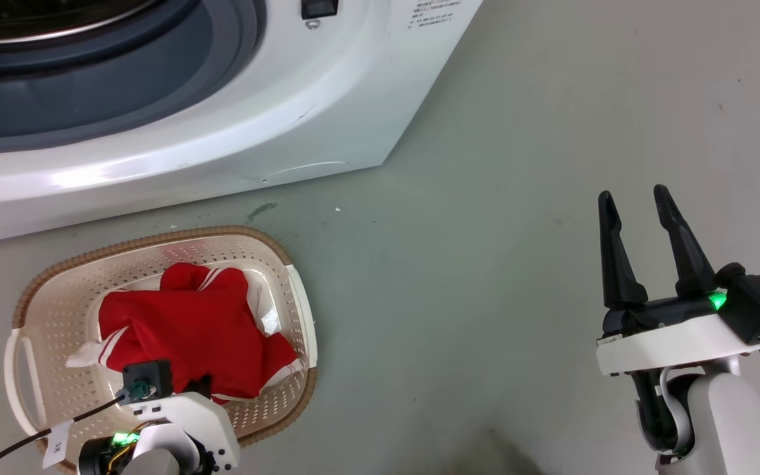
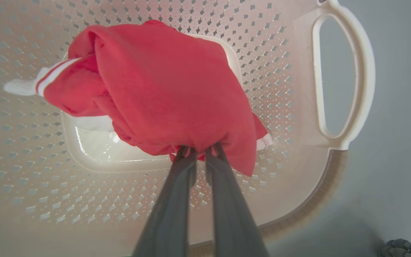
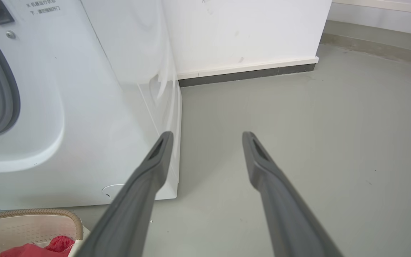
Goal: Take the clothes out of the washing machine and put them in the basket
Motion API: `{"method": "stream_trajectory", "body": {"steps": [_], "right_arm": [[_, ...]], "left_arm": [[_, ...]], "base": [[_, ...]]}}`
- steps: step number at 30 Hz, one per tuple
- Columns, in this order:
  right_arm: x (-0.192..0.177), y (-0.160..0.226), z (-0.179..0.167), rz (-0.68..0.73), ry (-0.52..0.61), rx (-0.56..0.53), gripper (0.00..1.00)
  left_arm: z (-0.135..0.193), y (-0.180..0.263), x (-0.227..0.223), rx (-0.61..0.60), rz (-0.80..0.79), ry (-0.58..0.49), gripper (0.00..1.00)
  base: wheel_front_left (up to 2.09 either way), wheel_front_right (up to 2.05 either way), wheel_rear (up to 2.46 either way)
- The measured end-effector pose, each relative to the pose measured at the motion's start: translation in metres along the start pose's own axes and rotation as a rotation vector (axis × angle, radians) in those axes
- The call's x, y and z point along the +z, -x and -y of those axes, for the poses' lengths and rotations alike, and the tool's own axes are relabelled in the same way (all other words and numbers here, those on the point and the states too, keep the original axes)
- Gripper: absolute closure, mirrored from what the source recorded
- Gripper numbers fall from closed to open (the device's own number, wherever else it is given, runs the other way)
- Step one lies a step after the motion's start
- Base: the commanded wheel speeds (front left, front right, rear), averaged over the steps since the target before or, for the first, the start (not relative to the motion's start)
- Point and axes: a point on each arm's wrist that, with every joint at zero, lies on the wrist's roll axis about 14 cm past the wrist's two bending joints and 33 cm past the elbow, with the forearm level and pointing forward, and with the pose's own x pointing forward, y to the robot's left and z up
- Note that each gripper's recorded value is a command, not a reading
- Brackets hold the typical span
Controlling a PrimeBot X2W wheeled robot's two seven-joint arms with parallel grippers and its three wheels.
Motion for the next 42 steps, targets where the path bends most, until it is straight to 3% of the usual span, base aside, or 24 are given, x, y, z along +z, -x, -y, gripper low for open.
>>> {"method": "stream_trajectory", "body": {"steps": [1, 3, 12, 13, 18, 26, 35, 42], "right_arm": [[0.002, 0.0, 0.0, 0.005, 0.0, 0.0, 0.0], [0.006, 0.0, 0.0, 0.018, -0.001, 0.0, 0.0], [0.037, 0.006, -0.014, 0.101, -0.004, 0.042, 0.0], [0.044, 0.012, -0.017, 0.121, -0.009, 0.05, 0.0], [0.055, 0.024, -0.023, 0.148, -0.015, 0.065, 0.0], [0.071, 0.037, -0.032, 0.185, -0.017, 0.091, 0.0], [0.084, 0.052, -0.049, 0.213, -0.026, 0.145, 0.0], [0.085, 0.066, -0.059, 0.213, -0.033, 0.177, 0.0]], "left_arm": [[0.001, 0.0, 0.001, -0.002, -0.001, 0.001, 0.81], [0.004, 0.002, 0.005, -0.006, 0.006, 0.011, 0.0], [0.008, 0.028, 0.078, 0.0, 0.25, 0.028, 0.0], [0.008, 0.046, 0.108, 0.004, 0.365, 0.034, 0.0], [0.007, 0.089, 0.163, 0.016, 0.589, 0.009, 0.0], [0.014, 0.176, 0.225, 0.033, 0.916, -0.076, 0.0], [0.019, 0.247, 0.245, 0.064, 1.104, -0.155, 0.0], [0.005, 0.273, 0.225, 0.135, 1.118, -0.178, 0.0]], "base": [[0.0, 0.0, 0.0], [0.0, 0.0, 0.0], [0.0, 0.0, 0.0], [0.0, 0.0, 0.0], [0.0, 0.0, 0.0], [0.0, 0.0, 0.0], [0.0, 0.0, 0.0], [0.0, 0.0, 0.0]]}}
